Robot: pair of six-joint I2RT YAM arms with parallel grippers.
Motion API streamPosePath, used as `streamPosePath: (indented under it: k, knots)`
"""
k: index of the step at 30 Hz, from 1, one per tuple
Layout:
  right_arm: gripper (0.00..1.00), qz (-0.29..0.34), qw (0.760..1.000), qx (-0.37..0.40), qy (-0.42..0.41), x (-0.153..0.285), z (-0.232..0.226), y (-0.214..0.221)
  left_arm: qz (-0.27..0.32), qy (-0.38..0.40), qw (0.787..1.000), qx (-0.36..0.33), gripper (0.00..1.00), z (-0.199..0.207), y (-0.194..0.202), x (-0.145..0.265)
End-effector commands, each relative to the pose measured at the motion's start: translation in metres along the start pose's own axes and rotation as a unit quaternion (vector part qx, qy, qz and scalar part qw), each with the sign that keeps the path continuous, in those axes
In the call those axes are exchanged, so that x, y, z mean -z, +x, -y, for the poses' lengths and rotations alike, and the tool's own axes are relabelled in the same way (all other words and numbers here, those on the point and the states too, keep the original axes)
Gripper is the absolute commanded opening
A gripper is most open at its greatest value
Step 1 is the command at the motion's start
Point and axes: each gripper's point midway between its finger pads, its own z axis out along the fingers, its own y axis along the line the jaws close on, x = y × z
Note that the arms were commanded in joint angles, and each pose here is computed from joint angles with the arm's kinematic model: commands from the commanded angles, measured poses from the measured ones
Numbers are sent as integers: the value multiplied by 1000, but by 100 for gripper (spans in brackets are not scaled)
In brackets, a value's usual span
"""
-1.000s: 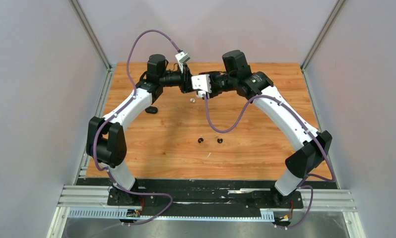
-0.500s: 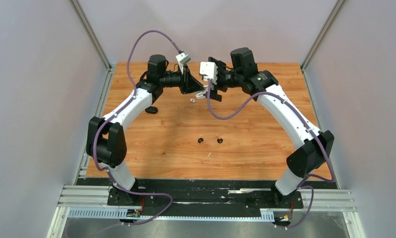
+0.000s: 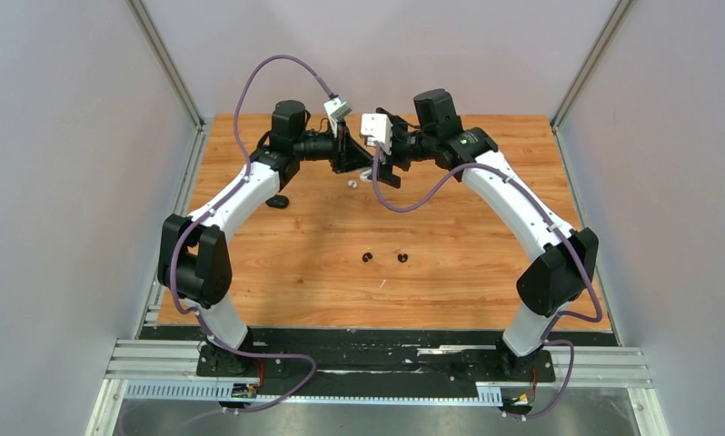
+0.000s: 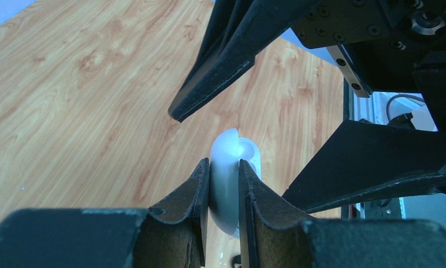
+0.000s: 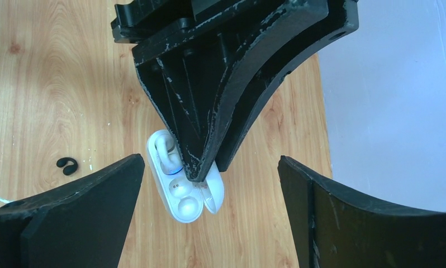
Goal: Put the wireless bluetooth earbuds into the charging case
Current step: Adjust the left earbud in the left side groove of the charging case.
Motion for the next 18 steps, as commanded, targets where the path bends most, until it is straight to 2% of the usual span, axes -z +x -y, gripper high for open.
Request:
streamPosePath:
  k: [1,18]
  knots:
    - [95,24,1000,4,15,1,14,-18,14,16,999,-41,0,21,-19,8]
    - [94,6,1000,-11,26,-5,18,-6,14,26,998,-63,0,26,-20,7]
